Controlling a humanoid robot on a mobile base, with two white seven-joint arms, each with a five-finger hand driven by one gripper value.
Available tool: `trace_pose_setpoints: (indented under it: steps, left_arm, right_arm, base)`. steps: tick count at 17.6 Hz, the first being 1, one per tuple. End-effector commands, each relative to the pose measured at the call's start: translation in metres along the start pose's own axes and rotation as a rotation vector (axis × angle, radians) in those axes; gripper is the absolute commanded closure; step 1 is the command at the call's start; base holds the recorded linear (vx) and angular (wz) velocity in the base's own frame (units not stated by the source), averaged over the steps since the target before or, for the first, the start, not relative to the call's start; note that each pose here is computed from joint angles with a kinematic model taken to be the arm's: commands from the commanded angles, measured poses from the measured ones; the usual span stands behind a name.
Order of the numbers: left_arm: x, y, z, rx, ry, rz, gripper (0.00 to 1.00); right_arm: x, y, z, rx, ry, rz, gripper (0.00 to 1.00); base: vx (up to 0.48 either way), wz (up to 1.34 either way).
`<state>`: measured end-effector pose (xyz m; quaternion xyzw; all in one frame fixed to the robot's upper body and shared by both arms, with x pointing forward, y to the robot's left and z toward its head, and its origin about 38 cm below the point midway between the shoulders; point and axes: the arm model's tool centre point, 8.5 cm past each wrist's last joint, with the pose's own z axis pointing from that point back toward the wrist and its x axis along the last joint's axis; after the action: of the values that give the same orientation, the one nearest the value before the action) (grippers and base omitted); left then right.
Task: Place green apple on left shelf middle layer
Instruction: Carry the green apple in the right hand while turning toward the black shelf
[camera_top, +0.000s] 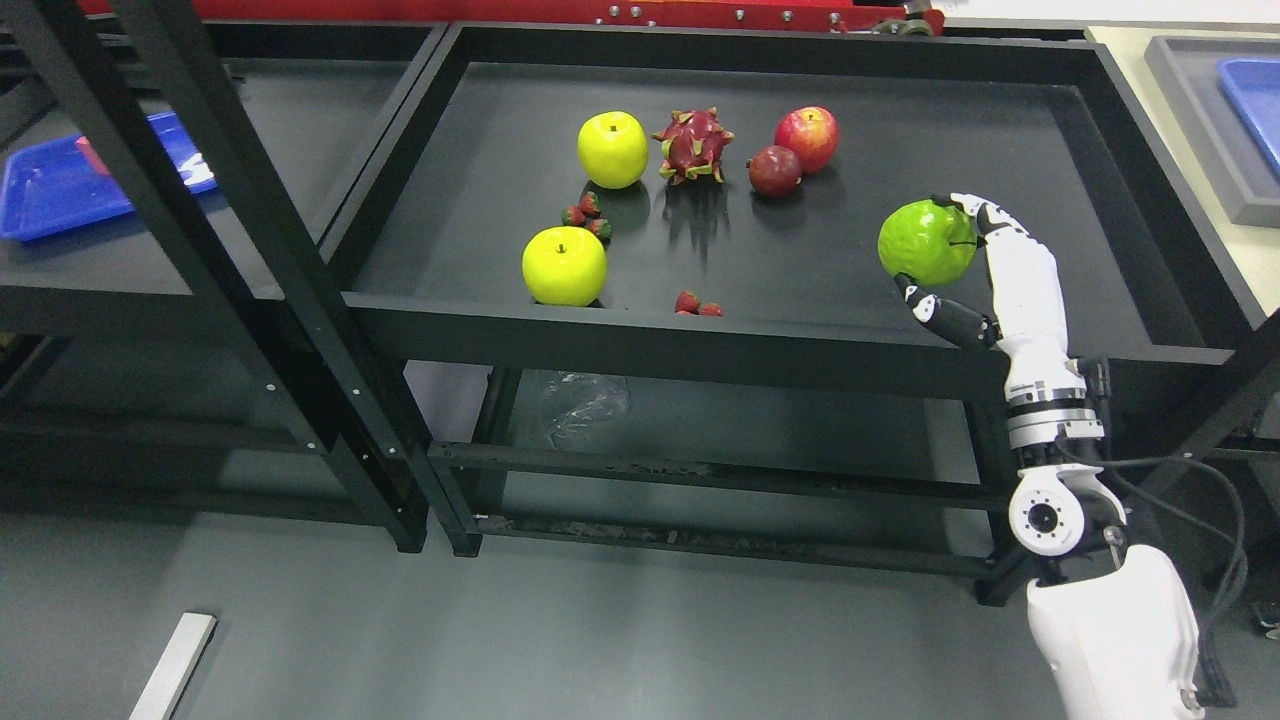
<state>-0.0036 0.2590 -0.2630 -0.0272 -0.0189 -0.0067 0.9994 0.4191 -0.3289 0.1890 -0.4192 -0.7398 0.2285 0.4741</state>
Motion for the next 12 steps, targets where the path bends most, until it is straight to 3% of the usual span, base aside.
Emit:
trace_pose_setpoints:
  steps: [1,8,10,12]
  left_arm:
    - [0.0,0.011,0.002,0.016,0.0,-0.001,0.0]
    - [0.0,0.011,0.002,0.016,0.0,-0.001,0.0]
    - [0.0,0.011,0.002,0.018,0.0,-0.001,0.0]
    - [0.0,0.011,0.002,0.017,0.001,-0.001,0.0]
  right_arm:
    - [-0.002,0.001,0.003,0.002,0.012,-0.004,1.0]
    - [0.02,0.021,-0.002,0.058,-0.043,-0.015,1.0]
    - [0.038,0.039,-0.001,0.125,-0.095,-0.027,0.99]
    - [0.069,0.064,-0.004,0.237,-0.181,-0.035,0.99]
  base:
    - [0.072,-0.37]
    - [0.117,-0.18]
    - [0.212,-0.22]
    - [0.267,-0.08]
